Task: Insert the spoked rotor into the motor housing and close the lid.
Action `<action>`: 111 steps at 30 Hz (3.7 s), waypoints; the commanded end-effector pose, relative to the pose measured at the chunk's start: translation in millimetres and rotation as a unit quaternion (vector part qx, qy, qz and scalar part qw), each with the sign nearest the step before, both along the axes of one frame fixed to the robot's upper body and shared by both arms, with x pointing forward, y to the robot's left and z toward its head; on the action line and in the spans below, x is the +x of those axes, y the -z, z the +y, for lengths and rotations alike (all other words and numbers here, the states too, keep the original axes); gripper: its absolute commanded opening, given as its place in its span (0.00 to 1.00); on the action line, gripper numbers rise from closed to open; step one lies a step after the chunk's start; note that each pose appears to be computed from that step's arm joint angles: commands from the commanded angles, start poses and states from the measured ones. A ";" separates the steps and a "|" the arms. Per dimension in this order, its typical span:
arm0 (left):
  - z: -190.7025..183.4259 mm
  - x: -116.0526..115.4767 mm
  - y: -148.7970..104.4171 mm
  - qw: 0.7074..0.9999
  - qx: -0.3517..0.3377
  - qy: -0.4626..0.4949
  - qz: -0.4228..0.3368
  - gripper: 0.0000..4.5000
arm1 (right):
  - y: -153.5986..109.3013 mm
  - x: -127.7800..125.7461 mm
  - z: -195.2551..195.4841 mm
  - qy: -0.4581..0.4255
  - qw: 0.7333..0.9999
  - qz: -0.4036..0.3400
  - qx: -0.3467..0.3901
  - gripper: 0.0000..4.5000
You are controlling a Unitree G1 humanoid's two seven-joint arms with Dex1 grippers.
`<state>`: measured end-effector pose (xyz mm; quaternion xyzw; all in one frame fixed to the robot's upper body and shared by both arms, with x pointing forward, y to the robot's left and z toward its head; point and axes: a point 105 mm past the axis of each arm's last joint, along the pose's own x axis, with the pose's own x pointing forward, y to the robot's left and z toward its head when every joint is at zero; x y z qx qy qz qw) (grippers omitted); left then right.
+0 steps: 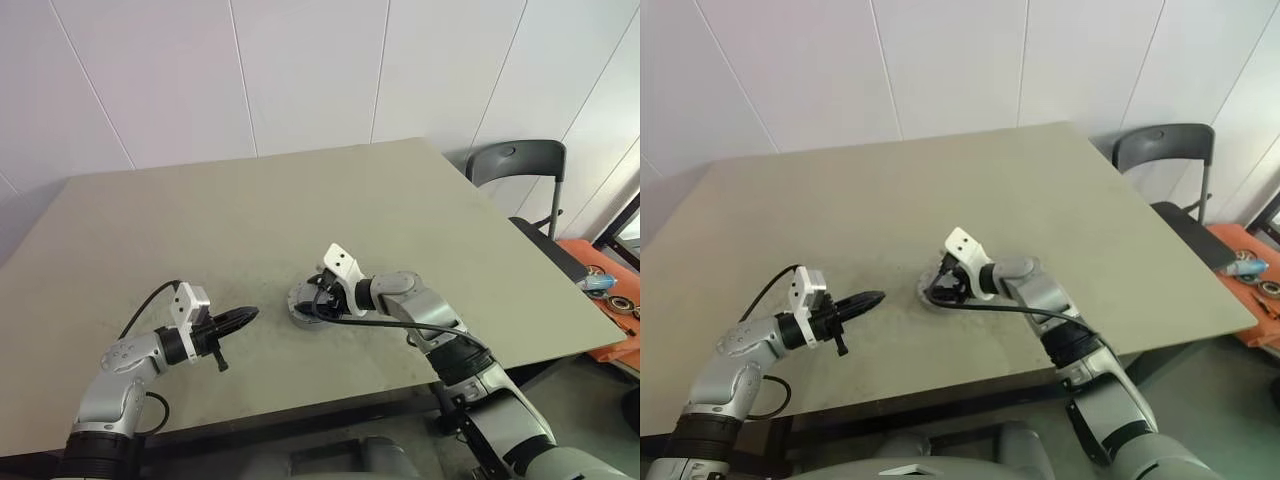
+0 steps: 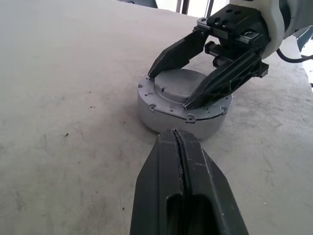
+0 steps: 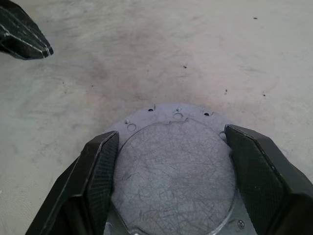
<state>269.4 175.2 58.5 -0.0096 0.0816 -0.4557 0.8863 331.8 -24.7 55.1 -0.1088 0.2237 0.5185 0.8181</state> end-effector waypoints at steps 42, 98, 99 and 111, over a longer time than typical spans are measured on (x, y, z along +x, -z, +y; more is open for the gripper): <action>-60.6 54.1 19.4 0.994 0.091 0.068 -0.006 0.00 | 34.3 -16.6 -3.6 0.012 0.999 0.044 -0.016 0.69; -75.8 46.0 10.3 0.992 0.087 0.089 -0.007 0.00 | -5.3 -33.8 -39.7 0.116 0.896 0.405 0.143 0.99; -75.5 46.3 10.1 0.992 0.087 0.088 -0.007 0.00 | -7.3 -34.3 -36.4 0.116 0.888 0.417 0.155 0.99; -70.7 48.7 9.4 0.993 0.091 0.080 -0.010 0.00 | -28.8 -16.6 -12.6 0.142 0.848 0.435 0.268 0.47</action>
